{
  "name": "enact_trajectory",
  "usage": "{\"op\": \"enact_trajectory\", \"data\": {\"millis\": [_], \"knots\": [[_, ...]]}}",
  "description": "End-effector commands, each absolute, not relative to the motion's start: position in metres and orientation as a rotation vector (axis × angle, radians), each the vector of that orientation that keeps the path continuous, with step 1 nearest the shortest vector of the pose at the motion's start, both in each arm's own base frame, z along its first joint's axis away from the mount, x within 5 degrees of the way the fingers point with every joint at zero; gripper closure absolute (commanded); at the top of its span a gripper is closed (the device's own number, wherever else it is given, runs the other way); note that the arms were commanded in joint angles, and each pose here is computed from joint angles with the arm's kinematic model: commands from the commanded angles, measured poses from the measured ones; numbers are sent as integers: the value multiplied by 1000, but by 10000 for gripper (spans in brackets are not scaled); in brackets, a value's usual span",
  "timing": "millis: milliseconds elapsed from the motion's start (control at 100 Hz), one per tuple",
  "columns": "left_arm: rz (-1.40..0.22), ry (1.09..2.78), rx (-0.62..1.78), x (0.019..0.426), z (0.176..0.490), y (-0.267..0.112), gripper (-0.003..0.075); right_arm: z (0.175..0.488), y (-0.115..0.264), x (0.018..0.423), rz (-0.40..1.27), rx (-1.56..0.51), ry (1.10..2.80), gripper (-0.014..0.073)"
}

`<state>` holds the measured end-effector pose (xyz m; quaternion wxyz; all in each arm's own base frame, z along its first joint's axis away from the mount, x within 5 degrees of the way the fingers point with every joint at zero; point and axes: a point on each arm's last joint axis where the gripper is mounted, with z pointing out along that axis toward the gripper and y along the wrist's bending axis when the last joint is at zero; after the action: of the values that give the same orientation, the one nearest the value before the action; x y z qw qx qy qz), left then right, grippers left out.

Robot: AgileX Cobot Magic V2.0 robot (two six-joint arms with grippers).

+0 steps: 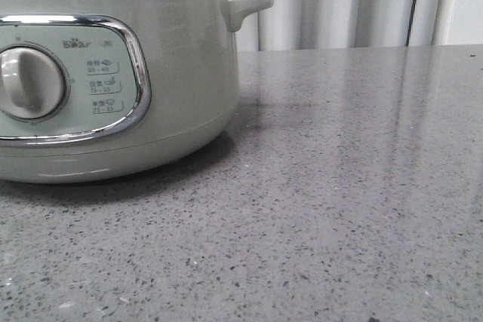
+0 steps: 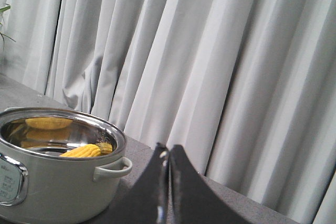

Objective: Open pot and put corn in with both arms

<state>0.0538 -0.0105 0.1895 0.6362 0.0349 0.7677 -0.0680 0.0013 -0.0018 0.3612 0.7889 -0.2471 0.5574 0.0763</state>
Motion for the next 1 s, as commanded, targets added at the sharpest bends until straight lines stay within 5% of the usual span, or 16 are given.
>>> {"op": "enact_trajectory", "data": {"millis": [0, 800, 990], "knots": [[-142, 1742, 42, 53, 183, -9, 741, 374, -2, 0, 160, -501, 1123, 648], [-128, 1747, 30, 53, 183, -8, 741, 371, -1, 2, 160, -505, 1131, 648], [-128, 1747, 30, 53, 183, -8, 741, 346, 1, 17, -105, -554, 1200, 648]]}}
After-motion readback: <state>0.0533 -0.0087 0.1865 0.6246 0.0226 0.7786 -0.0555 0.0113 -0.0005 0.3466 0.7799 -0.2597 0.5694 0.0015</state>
